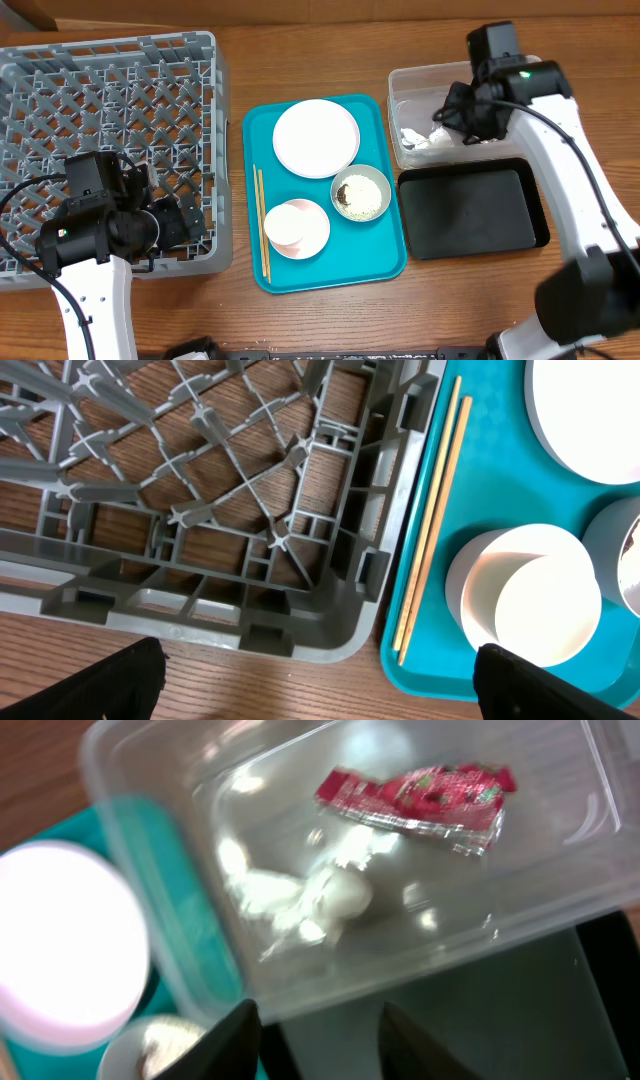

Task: Sort waste into correct bins and load items into the dishwasher
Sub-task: 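Carry the red wrapper with the right gripper and drop it in the bin, then grasp the rim of the grey rice bowl with the right gripper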

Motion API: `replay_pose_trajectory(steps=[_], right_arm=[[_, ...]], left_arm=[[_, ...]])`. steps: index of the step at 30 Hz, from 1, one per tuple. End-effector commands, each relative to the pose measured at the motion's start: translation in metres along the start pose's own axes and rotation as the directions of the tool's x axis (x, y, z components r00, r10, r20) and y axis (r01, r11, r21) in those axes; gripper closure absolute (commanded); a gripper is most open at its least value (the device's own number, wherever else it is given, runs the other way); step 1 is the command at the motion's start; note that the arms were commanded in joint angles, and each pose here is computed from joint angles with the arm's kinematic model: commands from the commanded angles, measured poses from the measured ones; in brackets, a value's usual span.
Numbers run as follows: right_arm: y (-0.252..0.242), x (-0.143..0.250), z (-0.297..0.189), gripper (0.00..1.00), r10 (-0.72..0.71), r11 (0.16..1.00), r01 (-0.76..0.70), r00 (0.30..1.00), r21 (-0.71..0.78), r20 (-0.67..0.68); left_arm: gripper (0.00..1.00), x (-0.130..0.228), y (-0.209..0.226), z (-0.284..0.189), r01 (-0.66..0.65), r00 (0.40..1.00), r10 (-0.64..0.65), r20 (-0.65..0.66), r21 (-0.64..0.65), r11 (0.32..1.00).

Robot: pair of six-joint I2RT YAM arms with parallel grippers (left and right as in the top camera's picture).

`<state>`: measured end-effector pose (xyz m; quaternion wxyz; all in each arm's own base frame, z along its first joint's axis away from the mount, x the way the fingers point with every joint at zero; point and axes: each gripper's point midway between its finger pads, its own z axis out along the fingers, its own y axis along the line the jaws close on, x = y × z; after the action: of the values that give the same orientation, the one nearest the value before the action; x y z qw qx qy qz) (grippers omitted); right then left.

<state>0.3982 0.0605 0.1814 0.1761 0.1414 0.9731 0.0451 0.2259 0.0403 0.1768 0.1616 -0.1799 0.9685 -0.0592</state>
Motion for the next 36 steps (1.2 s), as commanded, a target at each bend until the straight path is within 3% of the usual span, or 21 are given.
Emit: replay_pose_trajectory(steps=[1, 7, 12, 18, 25, 36], right_arm=[[0.019, 0.004, -0.062, 0.53, -0.14, 0.977, 0.15, 0.987, -0.153, 0.078], [0.02, 0.054, -0.084, 0.49, -0.233, 0.941, 0.225, 0.972, -0.255, -0.005], [0.036, 0.086, -0.083, 0.46, -0.378, 0.871, 0.358, 0.926, -0.337, 0.008], [0.085, 0.141, -0.048, 0.5, -0.597, 0.738, 0.542, 0.802, -0.402, -0.014], [0.126, 0.192, 0.003, 0.54, -0.74, 0.627, 0.674, 0.672, -0.391, -0.028], [0.139, 0.21, 0.07, 0.62, -0.778, 0.612, 0.718, 0.621, -0.331, -0.092]], left_arm=[[0.0, -0.005, -0.001, -0.005, 0.0, 1.0, -0.001, 0.021, 0.008, 1.0], [0.0, -0.006, -0.001, -0.005, 0.0, 1.0, 0.0, 0.025, 0.008, 1.0], [0.0, -0.008, -0.002, -0.005, -0.001, 0.999, 0.001, 0.034, 0.01, 1.0], [0.0, -0.008, -0.002, -0.005, -0.001, 0.999, 0.001, 0.034, 0.01, 1.0], [0.0, -0.008, -0.002, -0.005, -0.001, 0.999, 0.0, 0.033, 0.01, 1.0], [0.0, -0.008, -0.002, -0.005, -0.001, 0.999, 0.0, 0.033, 0.01, 1.0]])
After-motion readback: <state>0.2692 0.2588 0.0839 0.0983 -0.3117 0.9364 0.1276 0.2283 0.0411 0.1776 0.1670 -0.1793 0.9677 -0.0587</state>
